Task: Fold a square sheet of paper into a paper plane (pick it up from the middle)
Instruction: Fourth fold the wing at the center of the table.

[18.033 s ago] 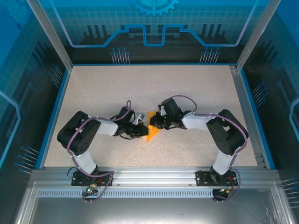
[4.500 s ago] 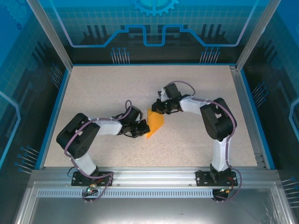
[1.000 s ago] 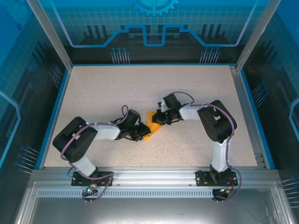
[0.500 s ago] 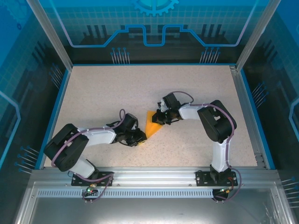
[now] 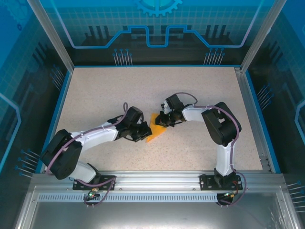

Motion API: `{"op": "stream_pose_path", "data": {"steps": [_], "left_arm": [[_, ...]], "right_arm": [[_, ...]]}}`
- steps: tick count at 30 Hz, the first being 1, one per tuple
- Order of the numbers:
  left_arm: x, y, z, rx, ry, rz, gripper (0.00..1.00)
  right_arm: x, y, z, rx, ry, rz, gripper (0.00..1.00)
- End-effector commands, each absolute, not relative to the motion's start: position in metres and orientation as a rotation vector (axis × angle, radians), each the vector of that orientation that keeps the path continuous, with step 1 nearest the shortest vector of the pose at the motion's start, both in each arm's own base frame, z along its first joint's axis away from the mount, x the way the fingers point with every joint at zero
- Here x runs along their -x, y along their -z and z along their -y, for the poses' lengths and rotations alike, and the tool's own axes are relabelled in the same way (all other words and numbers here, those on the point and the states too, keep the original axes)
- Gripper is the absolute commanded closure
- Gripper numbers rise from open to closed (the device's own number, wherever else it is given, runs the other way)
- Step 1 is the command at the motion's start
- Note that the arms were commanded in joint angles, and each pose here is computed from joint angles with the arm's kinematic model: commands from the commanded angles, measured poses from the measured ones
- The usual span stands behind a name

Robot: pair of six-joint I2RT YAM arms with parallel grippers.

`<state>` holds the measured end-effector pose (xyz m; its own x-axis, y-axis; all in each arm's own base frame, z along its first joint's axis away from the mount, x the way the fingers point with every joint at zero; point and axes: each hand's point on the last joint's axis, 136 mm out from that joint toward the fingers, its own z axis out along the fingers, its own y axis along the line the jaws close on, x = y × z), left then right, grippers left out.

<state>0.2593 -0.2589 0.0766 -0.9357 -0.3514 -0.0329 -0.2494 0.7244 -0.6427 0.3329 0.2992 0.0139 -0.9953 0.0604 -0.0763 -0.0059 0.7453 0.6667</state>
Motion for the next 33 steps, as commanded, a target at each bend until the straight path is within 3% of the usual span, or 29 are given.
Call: {"op": "stream_pose_path", "data": {"steps": [1,10,21,33], "left_arm": [[-0.274,-0.070,0.264,0.464,0.947,-2.781,0.92],[-0.283,-0.035,0.257,0.544,0.836,-2.851,0.98],[-0.285,-0.049,0.255,0.482,0.865,-2.790,0.94],[-0.283,-0.023,0.253,0.496,0.822,-2.860,0.93]], "right_arm": [[-0.335,-0.009,-0.292,-0.066,-1.020,-2.873,0.93],[-0.340,-0.038,-0.300,-0.031,-1.091,-2.811,0.91],[-0.330,-0.052,-0.298,-0.013,-1.108,-2.788,0.90],[-0.322,-0.048,-0.303,-0.011,-1.129,-2.797,0.90]]}}
